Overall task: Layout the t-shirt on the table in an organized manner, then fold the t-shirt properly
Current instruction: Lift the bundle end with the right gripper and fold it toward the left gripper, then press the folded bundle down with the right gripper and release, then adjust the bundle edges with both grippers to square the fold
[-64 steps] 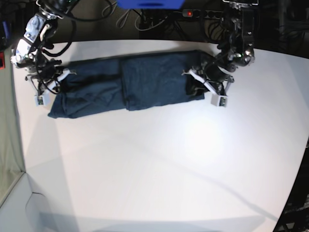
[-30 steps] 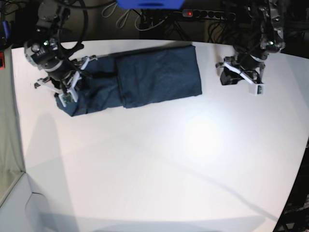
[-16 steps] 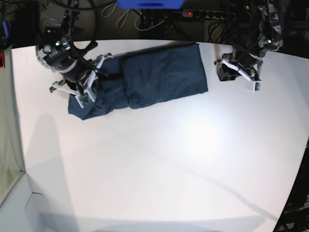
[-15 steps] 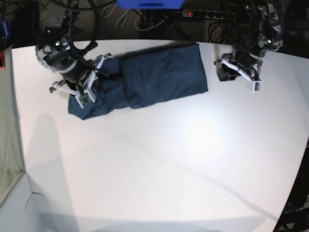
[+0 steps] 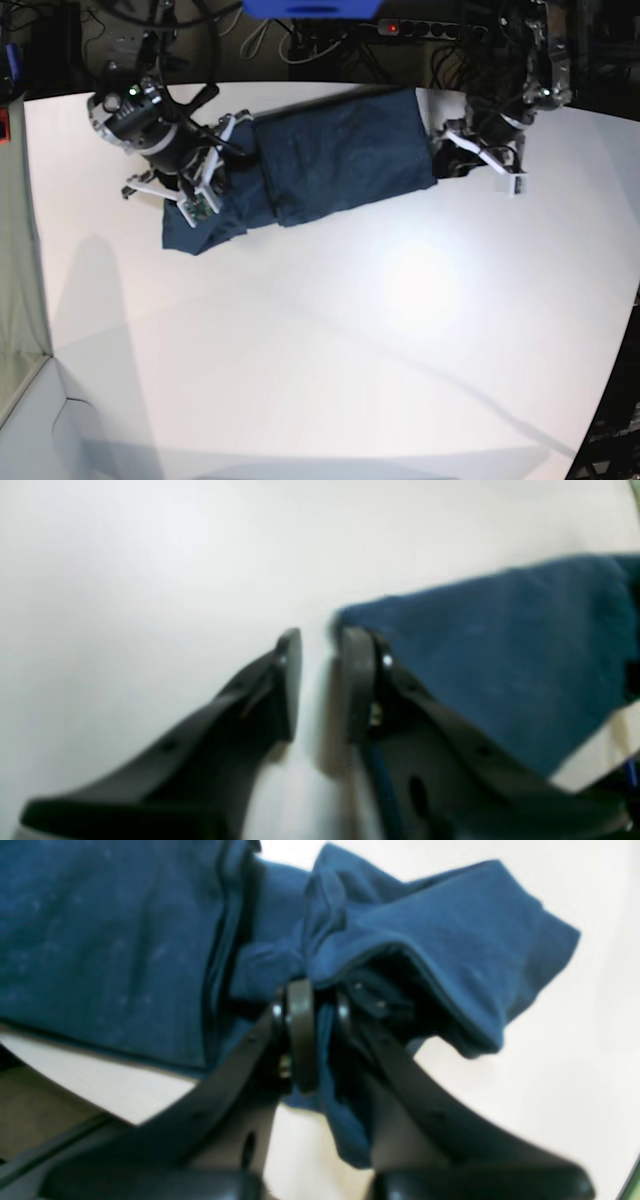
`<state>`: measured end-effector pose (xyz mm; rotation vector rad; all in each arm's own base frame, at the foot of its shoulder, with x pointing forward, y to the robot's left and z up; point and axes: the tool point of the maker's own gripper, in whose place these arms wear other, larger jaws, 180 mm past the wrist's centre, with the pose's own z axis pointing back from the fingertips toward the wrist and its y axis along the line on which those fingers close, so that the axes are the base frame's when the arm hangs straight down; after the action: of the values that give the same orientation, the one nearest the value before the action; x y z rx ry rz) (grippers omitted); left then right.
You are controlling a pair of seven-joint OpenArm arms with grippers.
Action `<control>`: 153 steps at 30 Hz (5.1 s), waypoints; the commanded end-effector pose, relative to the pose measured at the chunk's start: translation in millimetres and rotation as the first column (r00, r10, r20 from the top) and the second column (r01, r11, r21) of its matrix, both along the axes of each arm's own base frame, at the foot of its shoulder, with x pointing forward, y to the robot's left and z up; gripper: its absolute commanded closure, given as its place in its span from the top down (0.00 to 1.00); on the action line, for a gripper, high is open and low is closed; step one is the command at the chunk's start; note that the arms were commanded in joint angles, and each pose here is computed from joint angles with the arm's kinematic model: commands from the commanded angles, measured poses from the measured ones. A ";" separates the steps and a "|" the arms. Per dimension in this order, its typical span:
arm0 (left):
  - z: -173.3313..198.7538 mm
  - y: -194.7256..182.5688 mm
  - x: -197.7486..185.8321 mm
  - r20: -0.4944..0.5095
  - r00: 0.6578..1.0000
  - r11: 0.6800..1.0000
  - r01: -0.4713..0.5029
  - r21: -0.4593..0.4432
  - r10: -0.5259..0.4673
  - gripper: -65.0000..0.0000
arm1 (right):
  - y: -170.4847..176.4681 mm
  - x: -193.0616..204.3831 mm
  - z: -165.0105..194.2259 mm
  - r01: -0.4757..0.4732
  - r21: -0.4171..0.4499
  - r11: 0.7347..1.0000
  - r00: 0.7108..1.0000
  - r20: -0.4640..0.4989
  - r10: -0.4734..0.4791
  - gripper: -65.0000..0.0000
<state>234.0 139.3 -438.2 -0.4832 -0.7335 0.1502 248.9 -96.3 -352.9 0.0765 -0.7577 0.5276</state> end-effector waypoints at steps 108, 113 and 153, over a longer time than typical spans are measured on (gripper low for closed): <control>52.8 137.5 -37.4 0.054 0.978 0.942 -0.209 0.263 0.202 0.23 | 162.9 7.0 26.9 -0.471 0.061 0.880 0.881 0.077 0.466 0.38; 50.5 137.1 -41.6 0.043 0.978 0.942 -0.207 0.264 0.203 0.23 | 192.0 5.3 19.7 -0.536 0.077 0.841 0.844 0.056 0.533 0.38; 123.0 87.3 1.4 0.224 0.951 0.975 -0.194 -0.107 0.214 0.23 | 230.8 -83.3 -18.1 -0.672 0.175 0.720 0.726 -0.039 0.687 0.39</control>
<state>231.5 226.1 -326.1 -0.4972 -0.9789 0.3334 158.6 124.8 -388.0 0.5070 -0.5871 1.1836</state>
